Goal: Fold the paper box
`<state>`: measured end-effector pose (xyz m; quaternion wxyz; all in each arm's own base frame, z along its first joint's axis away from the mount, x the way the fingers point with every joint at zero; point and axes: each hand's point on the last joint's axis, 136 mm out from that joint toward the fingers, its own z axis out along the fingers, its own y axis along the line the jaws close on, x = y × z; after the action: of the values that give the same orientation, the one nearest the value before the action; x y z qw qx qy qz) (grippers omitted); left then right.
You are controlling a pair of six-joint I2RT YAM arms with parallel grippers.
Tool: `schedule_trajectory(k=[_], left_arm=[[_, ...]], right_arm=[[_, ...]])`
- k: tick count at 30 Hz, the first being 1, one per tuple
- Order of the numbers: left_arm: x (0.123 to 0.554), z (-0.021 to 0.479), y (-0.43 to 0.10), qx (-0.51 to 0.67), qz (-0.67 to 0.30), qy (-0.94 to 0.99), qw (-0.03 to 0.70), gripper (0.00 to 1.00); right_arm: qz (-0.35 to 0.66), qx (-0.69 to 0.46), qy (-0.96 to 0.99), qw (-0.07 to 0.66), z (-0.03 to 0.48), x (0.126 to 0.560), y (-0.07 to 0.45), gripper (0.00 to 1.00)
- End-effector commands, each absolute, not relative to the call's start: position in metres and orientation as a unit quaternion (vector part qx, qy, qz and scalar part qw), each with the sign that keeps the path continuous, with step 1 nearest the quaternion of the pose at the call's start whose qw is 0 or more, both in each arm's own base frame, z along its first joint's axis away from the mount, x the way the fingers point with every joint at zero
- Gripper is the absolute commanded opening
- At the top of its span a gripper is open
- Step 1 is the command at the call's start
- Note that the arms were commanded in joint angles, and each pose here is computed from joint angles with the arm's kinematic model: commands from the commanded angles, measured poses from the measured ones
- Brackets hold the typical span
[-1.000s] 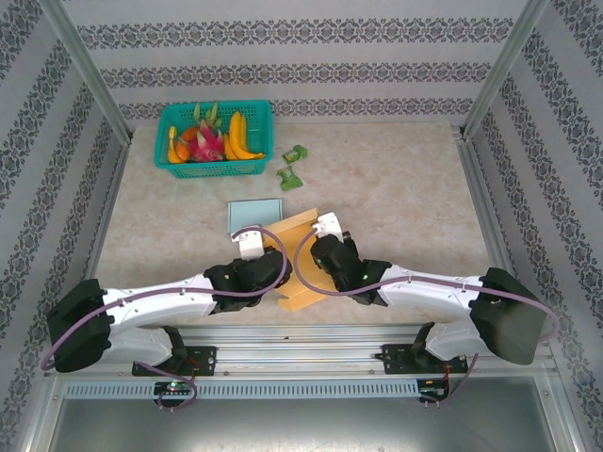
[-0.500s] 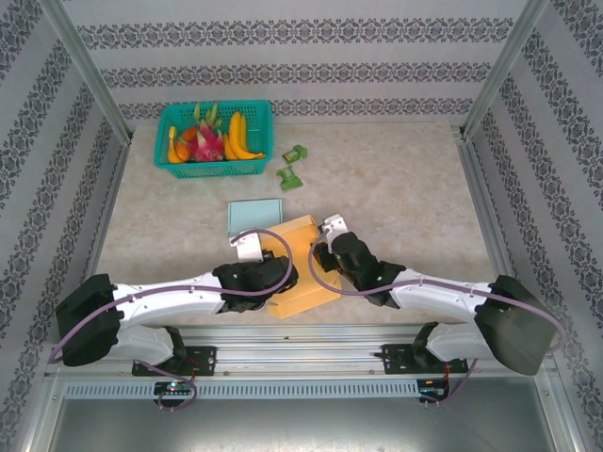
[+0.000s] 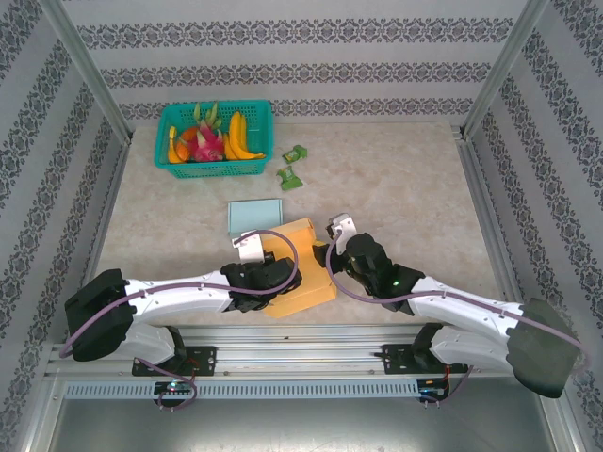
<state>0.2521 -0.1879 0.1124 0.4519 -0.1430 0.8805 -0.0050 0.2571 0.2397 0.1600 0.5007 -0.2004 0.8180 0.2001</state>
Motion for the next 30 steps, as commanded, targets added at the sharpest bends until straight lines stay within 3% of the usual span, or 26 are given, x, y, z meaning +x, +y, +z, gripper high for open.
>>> schedule_trajectory(k=[1,6,11,19,26,30], left_arm=[[0.260,0.124,-0.192,-0.116,0.007,0.874,0.471,0.00],[0.280,0.120,-0.204,-0.029,-0.002,0.892,0.451,0.00],[0.298,0.141,-0.227,0.105,-0.042,0.890,0.441,0.00],[0.295,0.192,-0.287,0.376,-0.056,0.816,0.436,0.00],[0.306,0.181,-0.296,0.568,0.074,0.760,0.308,0.00],[0.307,0.156,-0.309,0.659,0.141,0.708,0.212,0.00]], right_arm=[[0.221,-0.179,0.816,0.504,0.177,0.252,0.233,0.47],[0.199,-0.139,0.821,0.517,0.197,0.238,0.196,0.51],[0.185,-0.113,0.795,0.566,0.241,0.231,0.155,0.70],[0.133,-0.034,0.782,0.608,0.253,0.227,0.093,0.72],[0.153,0.071,0.703,0.691,0.256,0.202,0.042,0.72],[0.147,0.067,0.724,0.671,0.252,0.203,0.045,0.72]])
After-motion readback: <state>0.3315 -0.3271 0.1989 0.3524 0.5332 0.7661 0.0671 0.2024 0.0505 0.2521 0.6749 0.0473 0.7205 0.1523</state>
